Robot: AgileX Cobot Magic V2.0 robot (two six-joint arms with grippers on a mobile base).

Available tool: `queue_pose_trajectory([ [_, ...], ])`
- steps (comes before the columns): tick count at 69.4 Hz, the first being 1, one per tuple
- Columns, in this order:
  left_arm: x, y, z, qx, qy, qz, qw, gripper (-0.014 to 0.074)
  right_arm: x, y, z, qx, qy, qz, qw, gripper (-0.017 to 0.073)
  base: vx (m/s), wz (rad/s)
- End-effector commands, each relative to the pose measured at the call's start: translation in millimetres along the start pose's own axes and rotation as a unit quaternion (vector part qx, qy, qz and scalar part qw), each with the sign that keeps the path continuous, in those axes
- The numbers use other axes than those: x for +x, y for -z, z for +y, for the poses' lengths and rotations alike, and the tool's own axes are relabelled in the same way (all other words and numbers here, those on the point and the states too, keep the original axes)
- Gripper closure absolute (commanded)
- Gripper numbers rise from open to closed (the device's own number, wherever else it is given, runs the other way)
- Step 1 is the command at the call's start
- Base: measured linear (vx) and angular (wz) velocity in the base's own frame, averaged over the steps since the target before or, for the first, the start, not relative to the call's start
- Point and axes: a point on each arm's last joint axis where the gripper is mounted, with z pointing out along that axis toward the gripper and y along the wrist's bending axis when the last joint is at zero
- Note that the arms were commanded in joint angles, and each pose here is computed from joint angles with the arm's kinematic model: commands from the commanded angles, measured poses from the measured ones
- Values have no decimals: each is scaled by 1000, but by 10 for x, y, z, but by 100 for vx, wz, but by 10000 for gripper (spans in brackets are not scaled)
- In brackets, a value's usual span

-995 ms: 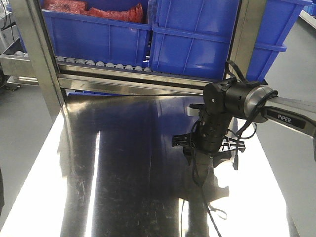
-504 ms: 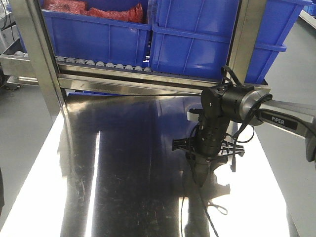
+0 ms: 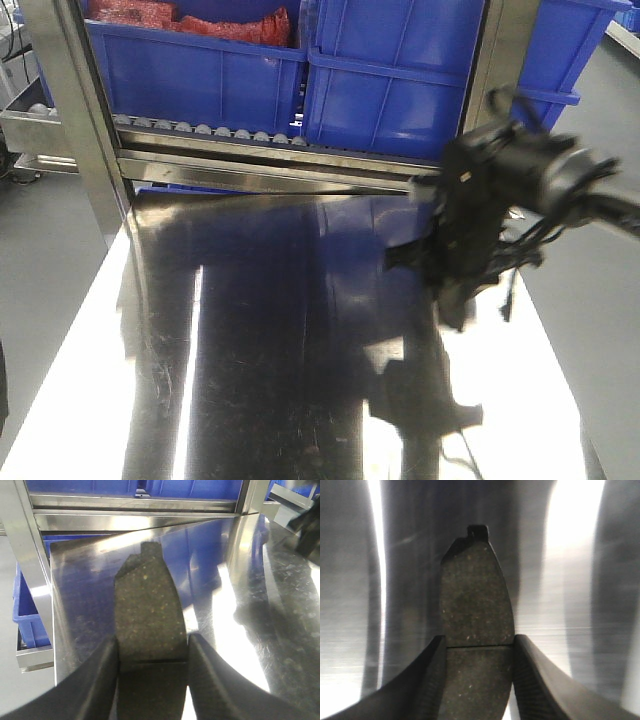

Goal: Move and align brake pads A on conveyor
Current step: 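Lift the right gripper with the pad away from the table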

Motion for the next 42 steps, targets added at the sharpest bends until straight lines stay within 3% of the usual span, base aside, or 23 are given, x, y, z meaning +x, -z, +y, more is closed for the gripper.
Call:
queue_pose_trajectory([
  [1, -172, 38, -28, 15, -1, -57, 998, 600, -49, 607, -399, 0, 14, -76, 997, 566, 0, 0],
  [12, -172, 38, -28, 15, -1, -57, 998, 600, 55, 1136, -844, -39, 19, -133, 990, 564, 0, 0],
  [21, -172, 38, -28, 15, -1, -57, 998, 600, 245, 1565, -1084, -44, 12, -198, 979, 564, 0, 0],
  [42, -171, 38, -28, 15, -1, -57, 998, 600, 1059, 1906, -1208, -52, 8, -334, 941, 564, 0, 0],
])
